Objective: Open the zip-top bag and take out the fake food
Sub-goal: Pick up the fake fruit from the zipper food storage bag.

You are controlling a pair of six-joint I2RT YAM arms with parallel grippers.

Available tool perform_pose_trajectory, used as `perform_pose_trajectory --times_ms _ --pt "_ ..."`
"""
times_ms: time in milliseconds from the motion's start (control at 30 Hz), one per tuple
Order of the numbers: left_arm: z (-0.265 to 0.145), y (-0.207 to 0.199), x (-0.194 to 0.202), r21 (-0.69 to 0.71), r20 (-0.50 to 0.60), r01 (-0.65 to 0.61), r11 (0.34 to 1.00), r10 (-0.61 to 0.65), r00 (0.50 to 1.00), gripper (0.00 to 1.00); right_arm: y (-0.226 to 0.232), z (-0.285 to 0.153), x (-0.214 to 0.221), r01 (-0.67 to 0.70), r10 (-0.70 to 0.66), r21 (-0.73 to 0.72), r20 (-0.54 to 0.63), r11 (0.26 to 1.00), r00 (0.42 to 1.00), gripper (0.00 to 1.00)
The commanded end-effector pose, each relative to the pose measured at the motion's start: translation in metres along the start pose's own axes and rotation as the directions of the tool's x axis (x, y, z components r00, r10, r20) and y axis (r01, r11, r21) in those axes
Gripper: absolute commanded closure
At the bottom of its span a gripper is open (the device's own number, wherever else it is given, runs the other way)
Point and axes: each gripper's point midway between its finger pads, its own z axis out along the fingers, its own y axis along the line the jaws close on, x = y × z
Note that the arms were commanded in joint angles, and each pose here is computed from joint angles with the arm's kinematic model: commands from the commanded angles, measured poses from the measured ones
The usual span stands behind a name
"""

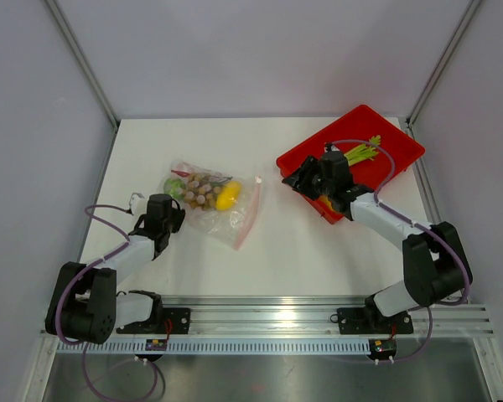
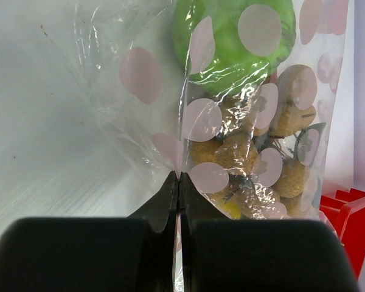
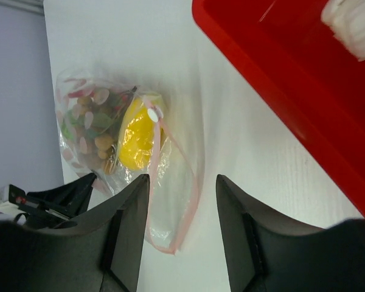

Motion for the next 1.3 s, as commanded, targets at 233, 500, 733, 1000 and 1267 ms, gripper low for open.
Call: perform_pose_trajectory --times_ms 233,500,733,1000,1267 --pt "-0.005 -0.018 -0.004 0.065 0.009 0.013 0.998 -0.013 1.0 1.0 0.037 0.034 0.061 0.148 -0.165 -0.149 -0.11 0.978 0.98 0.41" --pt "-0.006 -0.02 -0.006 0.069 0.014 0.011 0.998 -0.012 1.0 1.0 0.037 0.046 0.093 0.148 -0.171 -0.166 -0.14 0.975 0.975 0.43" --pt "-0.005 -0.019 -0.005 0.063 0.012 0.009 0.998 -0.01 1.0 1.0 0.028 0.057 0.114 0.151 -0.174 -0.148 -0.156 0.977 0.972 0.49" --pt "-0.006 -0.02 -0.004 0.069 0.003 0.009 0.998 -0.009 1.0 1.0 0.025 0.067 0.125 0.161 -0.184 -0.136 -0.179 0.978 0.966 0.51" --pt "-0.005 -0.019 -0.004 0.066 0.008 0.007 0.998 -0.008 1.0 1.0 0.023 0.064 0.123 0.15 -0.169 -0.121 -0.159 0.981 0.973 0.54"
